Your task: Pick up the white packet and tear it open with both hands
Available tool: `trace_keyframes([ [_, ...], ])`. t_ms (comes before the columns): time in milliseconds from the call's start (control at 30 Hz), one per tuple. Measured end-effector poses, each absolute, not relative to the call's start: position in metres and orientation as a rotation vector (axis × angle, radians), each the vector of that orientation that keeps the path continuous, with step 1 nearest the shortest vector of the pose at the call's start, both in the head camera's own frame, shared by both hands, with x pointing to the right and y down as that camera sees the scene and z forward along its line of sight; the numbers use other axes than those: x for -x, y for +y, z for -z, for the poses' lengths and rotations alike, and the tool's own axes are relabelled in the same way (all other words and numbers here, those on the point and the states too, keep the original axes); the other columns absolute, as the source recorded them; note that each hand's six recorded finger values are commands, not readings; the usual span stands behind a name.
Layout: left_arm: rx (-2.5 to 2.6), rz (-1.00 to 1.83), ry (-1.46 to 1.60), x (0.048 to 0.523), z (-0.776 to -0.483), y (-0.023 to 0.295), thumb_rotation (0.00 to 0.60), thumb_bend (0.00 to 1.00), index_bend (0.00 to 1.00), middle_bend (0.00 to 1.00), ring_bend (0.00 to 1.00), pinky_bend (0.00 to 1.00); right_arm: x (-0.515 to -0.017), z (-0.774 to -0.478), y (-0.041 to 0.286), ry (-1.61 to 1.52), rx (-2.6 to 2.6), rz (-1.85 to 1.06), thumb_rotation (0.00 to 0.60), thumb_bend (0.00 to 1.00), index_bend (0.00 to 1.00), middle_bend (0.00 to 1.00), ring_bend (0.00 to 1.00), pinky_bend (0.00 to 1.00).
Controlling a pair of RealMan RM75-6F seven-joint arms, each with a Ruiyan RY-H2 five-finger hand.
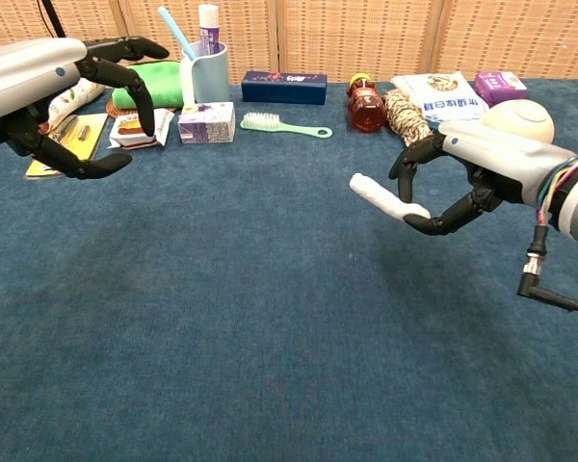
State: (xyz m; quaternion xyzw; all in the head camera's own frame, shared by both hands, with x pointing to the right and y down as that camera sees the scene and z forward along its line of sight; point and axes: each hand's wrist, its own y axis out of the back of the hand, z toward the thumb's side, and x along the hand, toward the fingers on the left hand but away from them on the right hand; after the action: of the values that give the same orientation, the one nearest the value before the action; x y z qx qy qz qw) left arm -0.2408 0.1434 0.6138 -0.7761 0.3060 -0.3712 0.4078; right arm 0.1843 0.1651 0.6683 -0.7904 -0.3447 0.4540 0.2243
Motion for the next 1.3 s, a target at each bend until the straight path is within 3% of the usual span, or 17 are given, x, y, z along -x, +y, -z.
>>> trace_keyframes([
  [1300,2.092,0.808,0.664,0.133,-0.639,0.141,0.600,0.35,0.43,0.03,0.00,0.03,-0.130,-0.659,0.165,-0.963,2.306,-1.135,0.600,0.47,0.58,0.24,0.08,0.00],
])
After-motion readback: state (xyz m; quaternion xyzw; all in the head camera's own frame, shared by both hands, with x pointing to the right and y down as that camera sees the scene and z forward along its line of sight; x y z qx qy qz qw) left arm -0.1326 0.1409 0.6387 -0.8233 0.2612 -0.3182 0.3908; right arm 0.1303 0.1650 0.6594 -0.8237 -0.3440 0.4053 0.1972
